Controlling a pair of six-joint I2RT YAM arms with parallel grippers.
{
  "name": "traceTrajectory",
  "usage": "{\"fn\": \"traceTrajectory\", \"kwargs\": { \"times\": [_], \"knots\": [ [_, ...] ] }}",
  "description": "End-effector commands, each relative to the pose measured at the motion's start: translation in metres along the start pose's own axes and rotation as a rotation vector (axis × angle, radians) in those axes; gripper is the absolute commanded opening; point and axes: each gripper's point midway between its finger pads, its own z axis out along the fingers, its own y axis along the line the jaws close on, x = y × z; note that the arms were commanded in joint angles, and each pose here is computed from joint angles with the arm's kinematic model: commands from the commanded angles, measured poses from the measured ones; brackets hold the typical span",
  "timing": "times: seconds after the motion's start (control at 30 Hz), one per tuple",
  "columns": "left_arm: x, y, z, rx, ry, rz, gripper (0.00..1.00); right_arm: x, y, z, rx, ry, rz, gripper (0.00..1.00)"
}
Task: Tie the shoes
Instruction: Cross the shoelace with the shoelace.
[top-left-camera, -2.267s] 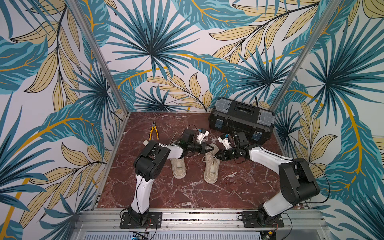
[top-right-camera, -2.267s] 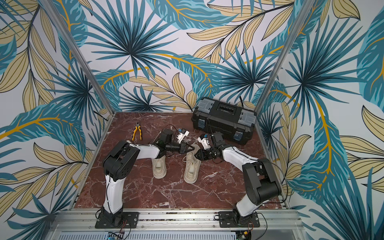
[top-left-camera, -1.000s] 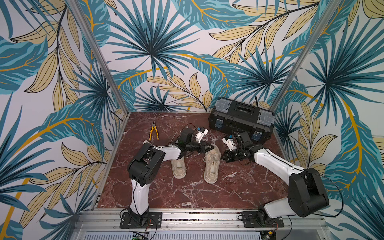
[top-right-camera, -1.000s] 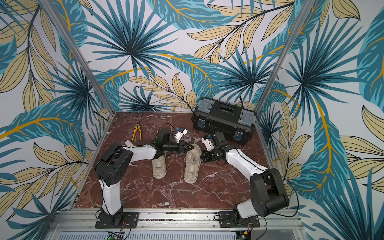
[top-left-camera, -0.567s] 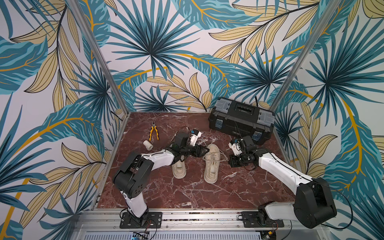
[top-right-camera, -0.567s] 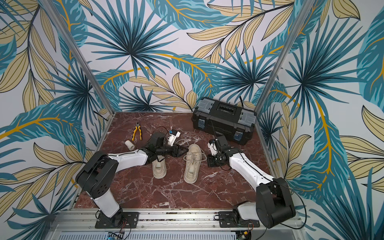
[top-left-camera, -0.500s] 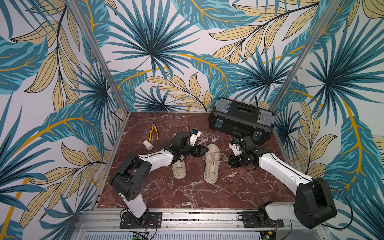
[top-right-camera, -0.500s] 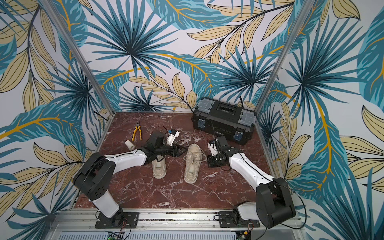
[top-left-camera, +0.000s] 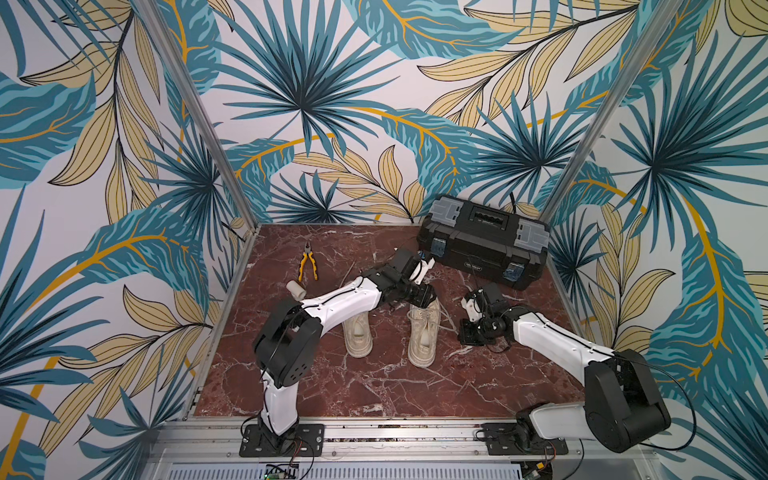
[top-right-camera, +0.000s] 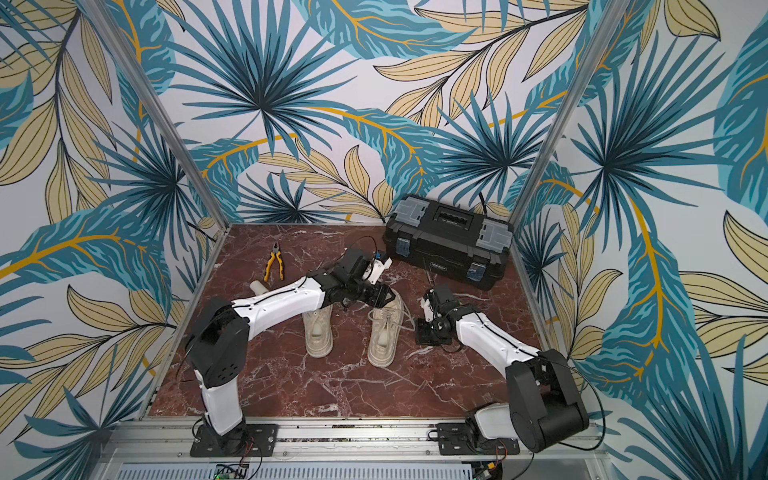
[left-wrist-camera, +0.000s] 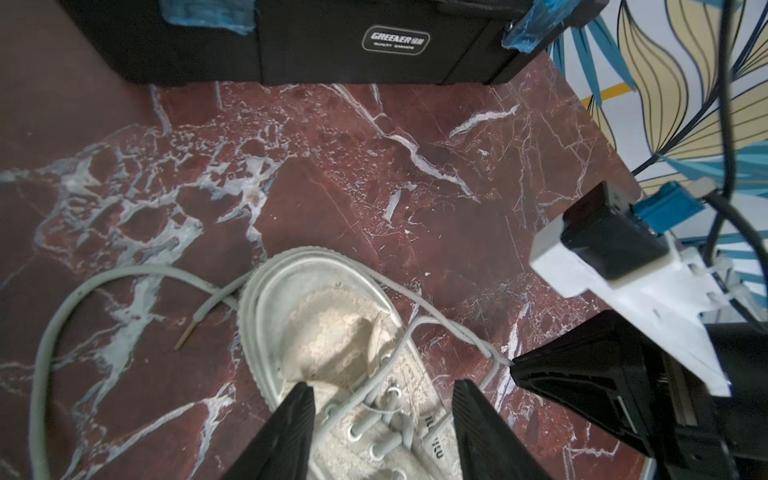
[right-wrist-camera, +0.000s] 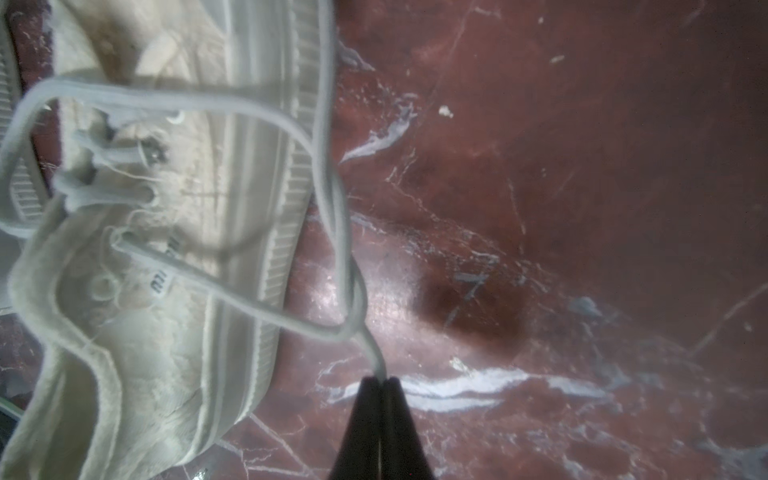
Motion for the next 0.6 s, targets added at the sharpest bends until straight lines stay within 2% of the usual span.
{"fn": "traceTrajectory", "kwargs": {
  "times": [0.0,0.1,0.37,0.57],
  "knots": [
    [0.011,0.005,0.008,-0.083,0.099,0.043,0.54,0.006,-0.003,0.009,0.008,0.018,0.038,0.00],
    [0.007,0.006,0.012,-0.096,0.098,0.042,0.54,0.012,-0.007,0.013,0.024,0.036,0.052,0.00],
    [-0.003,0.012,-0.004,-0.145,0.036,0.039,0.53,0.024,-0.031,0.008,0.153,0.062,0.079,0.00],
    [-0.005,0.028,-0.023,-0.181,-0.013,-0.017,0.52,0.027,-0.064,-0.014,0.359,0.032,0.113,0.00]
  ]
}}
